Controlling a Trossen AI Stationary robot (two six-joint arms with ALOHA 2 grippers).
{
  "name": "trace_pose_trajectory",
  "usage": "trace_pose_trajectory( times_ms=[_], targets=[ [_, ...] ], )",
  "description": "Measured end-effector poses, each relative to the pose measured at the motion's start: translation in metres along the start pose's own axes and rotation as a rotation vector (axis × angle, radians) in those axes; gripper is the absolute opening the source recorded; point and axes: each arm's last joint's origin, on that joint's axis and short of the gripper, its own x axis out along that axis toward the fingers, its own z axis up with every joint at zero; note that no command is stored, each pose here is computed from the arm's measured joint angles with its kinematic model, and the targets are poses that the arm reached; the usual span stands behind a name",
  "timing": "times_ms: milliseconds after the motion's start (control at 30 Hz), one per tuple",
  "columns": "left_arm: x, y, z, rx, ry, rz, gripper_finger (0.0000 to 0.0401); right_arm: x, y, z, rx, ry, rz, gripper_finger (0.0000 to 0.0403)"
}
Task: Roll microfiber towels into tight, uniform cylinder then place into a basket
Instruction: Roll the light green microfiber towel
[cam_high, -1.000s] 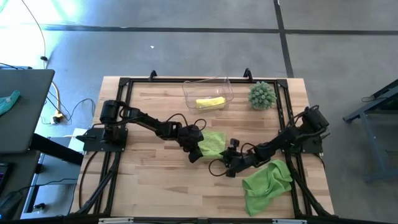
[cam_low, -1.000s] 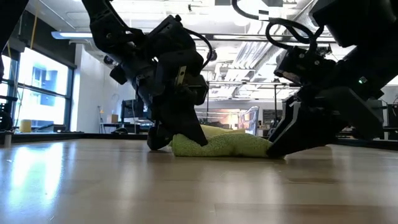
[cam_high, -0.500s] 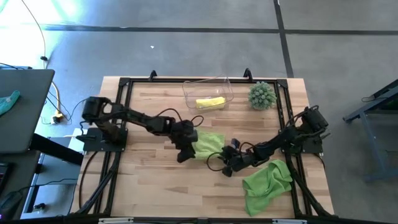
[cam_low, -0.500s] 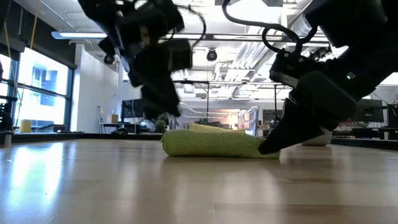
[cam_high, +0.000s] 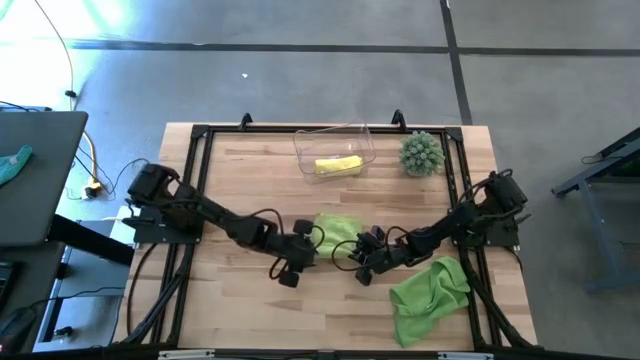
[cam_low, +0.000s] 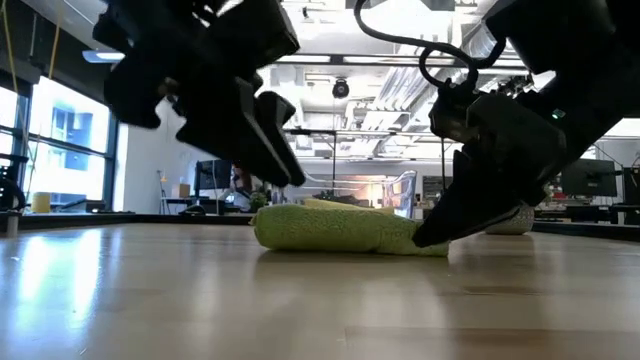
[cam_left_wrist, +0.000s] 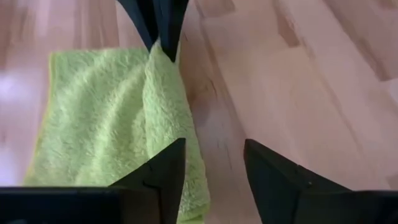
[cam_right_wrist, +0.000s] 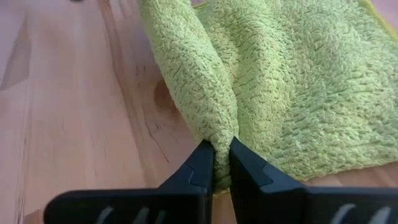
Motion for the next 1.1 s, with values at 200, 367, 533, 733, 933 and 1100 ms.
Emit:
trace_pose_trajectory(
  times_ms=[200,367,533,733,933,1100],
  targets=[
    [0.017,-0.013,-0.012,0.024,0.054,0.022,0.0173,0.001,-0.001,0.002,0.006,0.007,0.013,0.0018],
    [0.026,-0.010,-0.018,0.041,0.074,0.189,0.0174,0.001,-0.001,0.002,0.005,0.006,0.013,0.0018],
    [0.027,-0.009,-0.018,0.097,0.078,0.234,0.0173,0.001,-0.001,0.002,0.005,0.005,0.014,0.0018],
    [0.028,0.000,-0.018,0.109,0.084,0.247,0.0173,0.001,-0.001,0.002,0.005,0.005,0.014,0.0018],
    [0.031,0.013,-0.019,0.062,0.084,0.169,0.0172,0.001,-0.001,0.002,0.005,0.004,0.015,0.0018],
    [0.032,0.025,-0.020,0.027,0.089,0.167,0.0172,0.001,-0.001,0.002,0.006,0.004,0.015,0.0018]
  ],
)
